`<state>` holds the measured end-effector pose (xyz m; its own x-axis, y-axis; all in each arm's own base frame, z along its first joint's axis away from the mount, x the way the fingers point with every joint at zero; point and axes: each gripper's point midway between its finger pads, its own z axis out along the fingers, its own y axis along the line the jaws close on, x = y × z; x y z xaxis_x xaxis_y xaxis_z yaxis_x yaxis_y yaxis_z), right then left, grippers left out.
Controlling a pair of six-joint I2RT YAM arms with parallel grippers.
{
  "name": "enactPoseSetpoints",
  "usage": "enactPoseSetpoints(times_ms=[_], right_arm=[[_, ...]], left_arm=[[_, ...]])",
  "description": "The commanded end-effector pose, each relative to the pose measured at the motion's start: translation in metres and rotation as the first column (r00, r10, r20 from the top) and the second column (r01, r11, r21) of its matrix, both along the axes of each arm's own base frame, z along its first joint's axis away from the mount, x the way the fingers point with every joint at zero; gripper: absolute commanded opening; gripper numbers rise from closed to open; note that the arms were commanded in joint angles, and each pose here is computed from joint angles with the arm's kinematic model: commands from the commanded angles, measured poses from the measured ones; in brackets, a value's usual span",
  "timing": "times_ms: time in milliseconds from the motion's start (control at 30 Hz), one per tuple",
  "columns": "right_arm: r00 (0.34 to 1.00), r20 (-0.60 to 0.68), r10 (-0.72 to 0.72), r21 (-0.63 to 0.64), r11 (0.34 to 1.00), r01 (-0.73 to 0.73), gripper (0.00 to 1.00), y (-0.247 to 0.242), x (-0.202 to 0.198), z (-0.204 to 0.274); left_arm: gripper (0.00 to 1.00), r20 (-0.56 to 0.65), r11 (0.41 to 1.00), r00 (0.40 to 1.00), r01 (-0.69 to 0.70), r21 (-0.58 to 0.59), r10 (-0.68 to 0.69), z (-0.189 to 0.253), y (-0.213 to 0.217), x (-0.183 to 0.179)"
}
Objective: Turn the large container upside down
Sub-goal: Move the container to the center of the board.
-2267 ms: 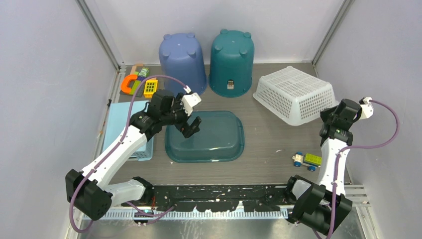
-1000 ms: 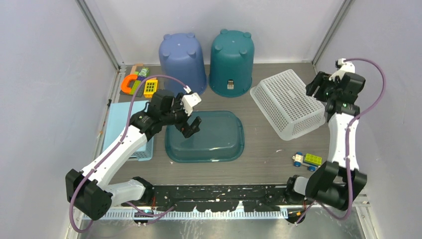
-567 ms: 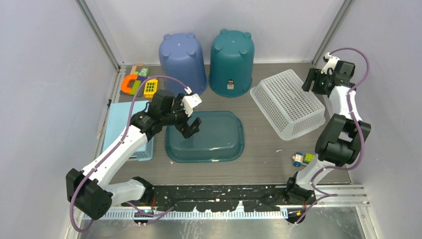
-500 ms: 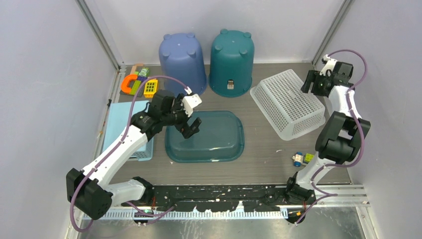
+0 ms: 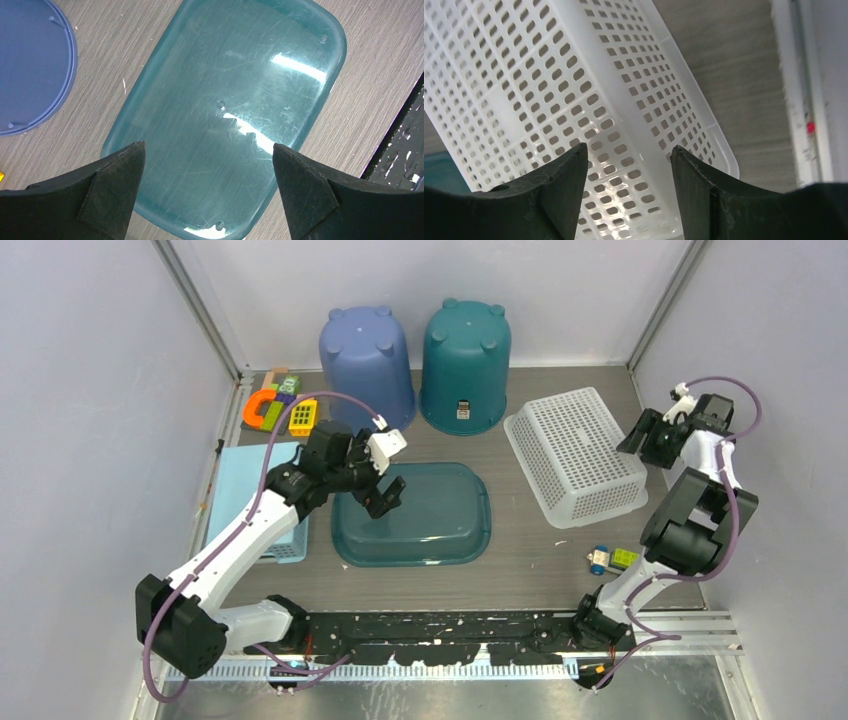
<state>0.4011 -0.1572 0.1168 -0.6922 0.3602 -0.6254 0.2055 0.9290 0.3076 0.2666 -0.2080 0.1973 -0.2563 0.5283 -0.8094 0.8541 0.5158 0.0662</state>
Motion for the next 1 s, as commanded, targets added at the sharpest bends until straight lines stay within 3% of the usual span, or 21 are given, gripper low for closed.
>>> enactPoseSetpoints(times_ms=[0,233,700,867,933,967], right_arm=[[0.997,-0.06,0.046,0.11,0.993,-0.039,0.65,0.036,-0.037,0.003],[0.998,-0.048,0.034,0.067,0.997,-0.03,0.62,0.048,-0.066,0.017],[0.994,0.104,0.033,-0.029,0.999,-0.03,0.68,0.046,-0.063,0.081],[0.972,0.19,0.141,-0.052,0.99,-0.133,0.76,0.065,-0.067,0.117],[0.955,0.227,0.192,-0.06,0.981,-0.183,0.87,0.077,-0.069,0.131],[0.947,0.241,0.212,-0.063,0.977,-0.202,0.98,0.082,-0.071,0.137]], left_arm=[[1.0,0.032,1.0,0.999,0.003,-0.011,-0.002,0.004,-0.002,0.007],[1.0,0.032,1.0,0.999,0.008,-0.017,-0.008,0.006,-0.003,0.006],[1.0,0.067,1.0,0.998,-0.002,-0.017,0.004,0.018,0.002,0.005],[1.0,0.087,1.0,0.996,0.012,-0.016,-0.011,0.029,0.003,0.002],[1.0,0.091,1.0,0.996,0.018,-0.012,-0.017,0.032,0.004,0.001],[1.0,0.094,1.0,0.995,0.018,-0.011,-0.017,0.033,0.005,0.0]])
